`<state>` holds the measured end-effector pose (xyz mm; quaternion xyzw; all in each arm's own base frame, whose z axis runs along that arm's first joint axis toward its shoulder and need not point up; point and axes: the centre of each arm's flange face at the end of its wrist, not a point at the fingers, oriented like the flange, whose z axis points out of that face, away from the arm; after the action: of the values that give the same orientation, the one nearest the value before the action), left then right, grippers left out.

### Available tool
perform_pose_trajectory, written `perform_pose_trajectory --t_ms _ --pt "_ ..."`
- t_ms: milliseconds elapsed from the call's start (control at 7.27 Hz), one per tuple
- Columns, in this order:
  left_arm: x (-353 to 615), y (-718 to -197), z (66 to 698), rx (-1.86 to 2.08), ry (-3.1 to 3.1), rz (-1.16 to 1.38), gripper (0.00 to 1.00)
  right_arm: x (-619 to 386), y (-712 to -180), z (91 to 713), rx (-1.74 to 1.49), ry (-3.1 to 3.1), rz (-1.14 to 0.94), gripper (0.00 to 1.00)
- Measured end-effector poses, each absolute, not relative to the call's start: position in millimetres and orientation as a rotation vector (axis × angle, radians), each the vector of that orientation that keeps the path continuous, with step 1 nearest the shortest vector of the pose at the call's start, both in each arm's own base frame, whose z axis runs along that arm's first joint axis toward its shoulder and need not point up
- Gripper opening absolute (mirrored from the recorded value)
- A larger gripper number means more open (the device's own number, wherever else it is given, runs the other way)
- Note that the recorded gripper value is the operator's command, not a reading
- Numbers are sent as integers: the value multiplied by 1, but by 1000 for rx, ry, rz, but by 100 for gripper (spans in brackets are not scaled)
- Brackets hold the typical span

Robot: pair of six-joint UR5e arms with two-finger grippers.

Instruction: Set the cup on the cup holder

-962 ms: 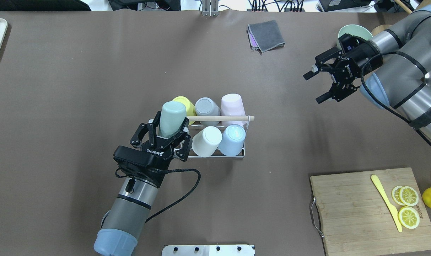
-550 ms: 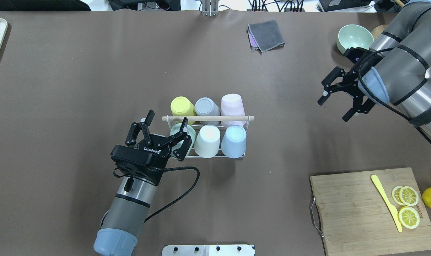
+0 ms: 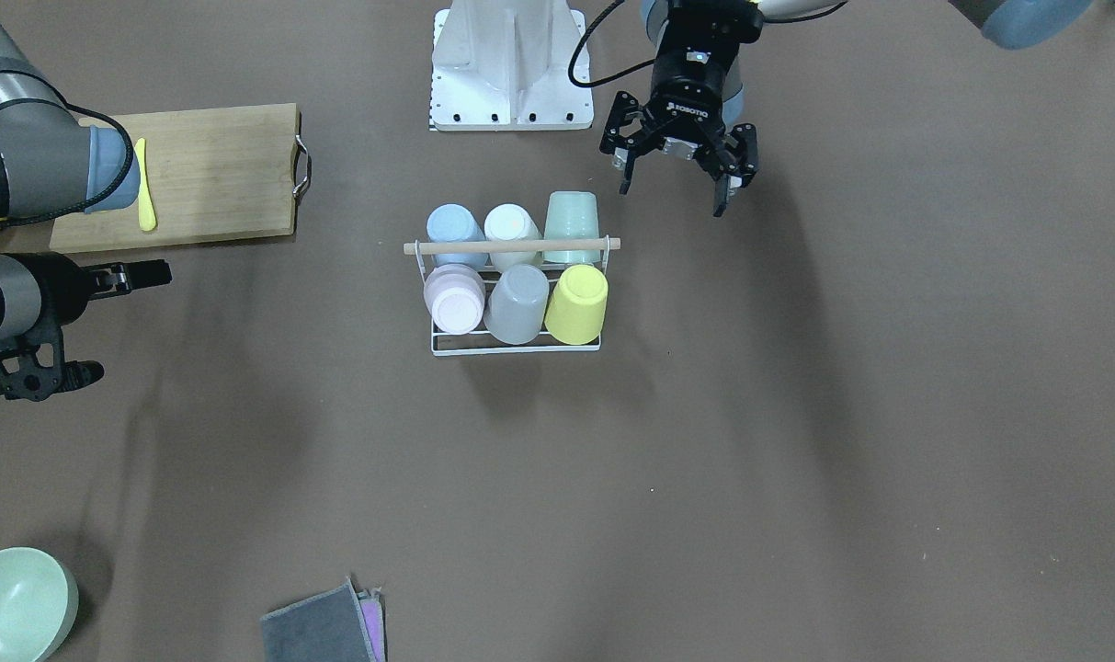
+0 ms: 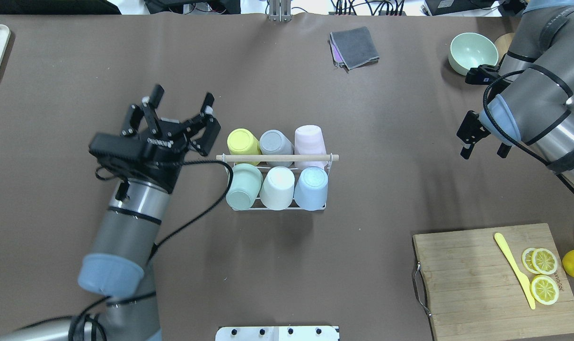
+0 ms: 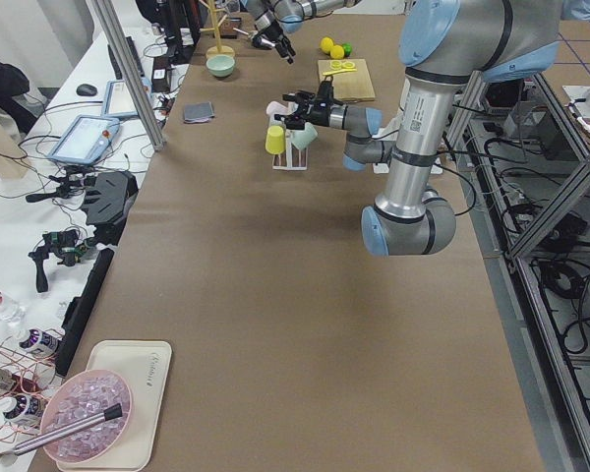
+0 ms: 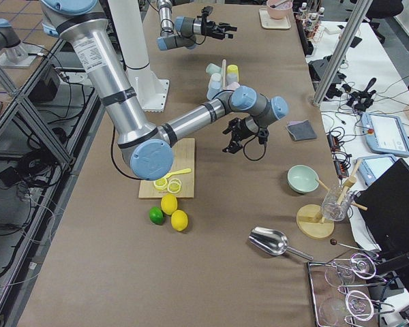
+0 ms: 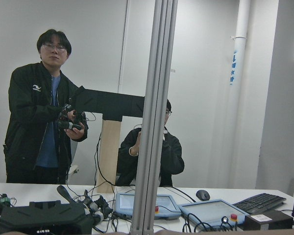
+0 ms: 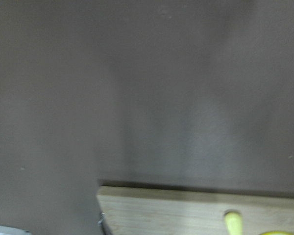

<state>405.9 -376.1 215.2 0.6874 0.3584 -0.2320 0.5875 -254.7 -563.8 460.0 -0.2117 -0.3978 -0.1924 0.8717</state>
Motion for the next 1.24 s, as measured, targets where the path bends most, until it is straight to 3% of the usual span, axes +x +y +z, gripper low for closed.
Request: perform_pose_trajectory --t_ms 550,1238 --pt "246 -503 244 1717 548 -643 97 -229 -561 505 -251 -828 -516 95" --pt "126 -589 320 1354 617 -383 97 -161 -528 549 -266 -882 -299 92"
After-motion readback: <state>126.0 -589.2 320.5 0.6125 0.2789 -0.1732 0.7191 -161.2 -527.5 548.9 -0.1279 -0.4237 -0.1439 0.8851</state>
